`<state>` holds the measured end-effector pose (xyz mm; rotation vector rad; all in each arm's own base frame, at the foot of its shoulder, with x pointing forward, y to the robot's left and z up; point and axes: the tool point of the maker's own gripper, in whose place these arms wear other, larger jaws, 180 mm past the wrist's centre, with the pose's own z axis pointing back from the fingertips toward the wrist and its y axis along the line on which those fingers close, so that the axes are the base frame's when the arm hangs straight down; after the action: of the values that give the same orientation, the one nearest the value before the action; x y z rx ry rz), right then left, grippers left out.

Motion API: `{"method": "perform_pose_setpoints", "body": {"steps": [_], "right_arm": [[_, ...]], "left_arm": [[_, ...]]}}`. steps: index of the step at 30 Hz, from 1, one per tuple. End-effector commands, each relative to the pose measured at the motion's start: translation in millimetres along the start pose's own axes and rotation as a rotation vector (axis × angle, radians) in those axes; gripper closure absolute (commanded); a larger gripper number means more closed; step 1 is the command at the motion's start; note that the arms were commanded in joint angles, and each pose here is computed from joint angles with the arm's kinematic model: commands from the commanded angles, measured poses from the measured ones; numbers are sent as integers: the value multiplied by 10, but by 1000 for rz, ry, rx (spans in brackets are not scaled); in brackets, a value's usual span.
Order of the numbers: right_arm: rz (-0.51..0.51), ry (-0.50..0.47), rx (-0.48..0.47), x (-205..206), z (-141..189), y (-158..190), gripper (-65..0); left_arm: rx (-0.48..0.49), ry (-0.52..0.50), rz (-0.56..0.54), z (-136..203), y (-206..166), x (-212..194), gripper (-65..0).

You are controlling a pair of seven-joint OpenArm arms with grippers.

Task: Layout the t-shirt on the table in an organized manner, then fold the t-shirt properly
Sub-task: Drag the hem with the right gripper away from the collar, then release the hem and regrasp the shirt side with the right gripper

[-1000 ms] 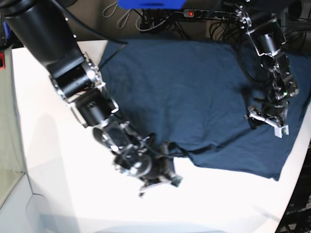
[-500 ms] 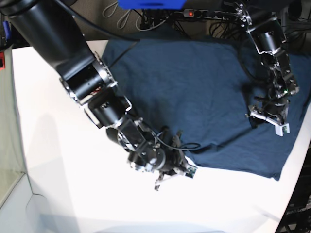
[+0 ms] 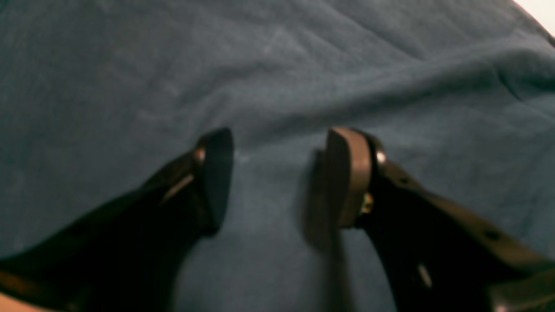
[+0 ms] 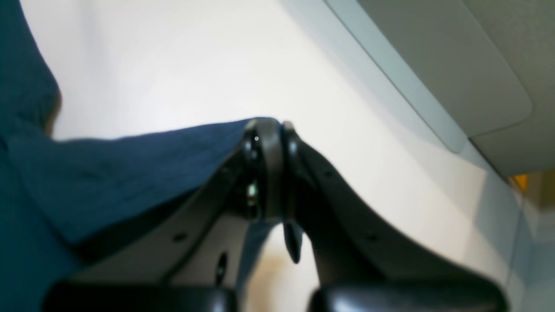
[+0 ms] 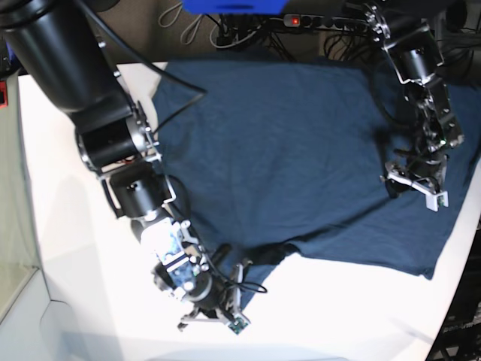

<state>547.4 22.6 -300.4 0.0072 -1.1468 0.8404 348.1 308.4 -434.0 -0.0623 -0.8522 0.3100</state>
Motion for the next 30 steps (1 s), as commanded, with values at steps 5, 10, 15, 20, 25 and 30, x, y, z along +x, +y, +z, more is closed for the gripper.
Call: {"method": "perform_pose_setpoints", "body": {"steps": [5,10,15,20,25,30], "right_arm": [[5,-78,-29,341,6,-124,0],[-3,-94,9,438,-35,101,0],[28,-83,72,394,-75,474,0],[48,-80,99,373,-84,635,-188],[41,-91,88,432,-76,579,-368],[-130,-82,-39,290,74,20,-327]], "left_arm": [[65,117,-28,47,204,-242,-341],[79,112,-34,73,289,-204,-341],[85,121,-38,92,327,-246,-341],[85,122,-40,96,334,-250,-341],[85,122,-40,96,334,-250,-341],[85,122,-40,96,334,-250,-341]]}}
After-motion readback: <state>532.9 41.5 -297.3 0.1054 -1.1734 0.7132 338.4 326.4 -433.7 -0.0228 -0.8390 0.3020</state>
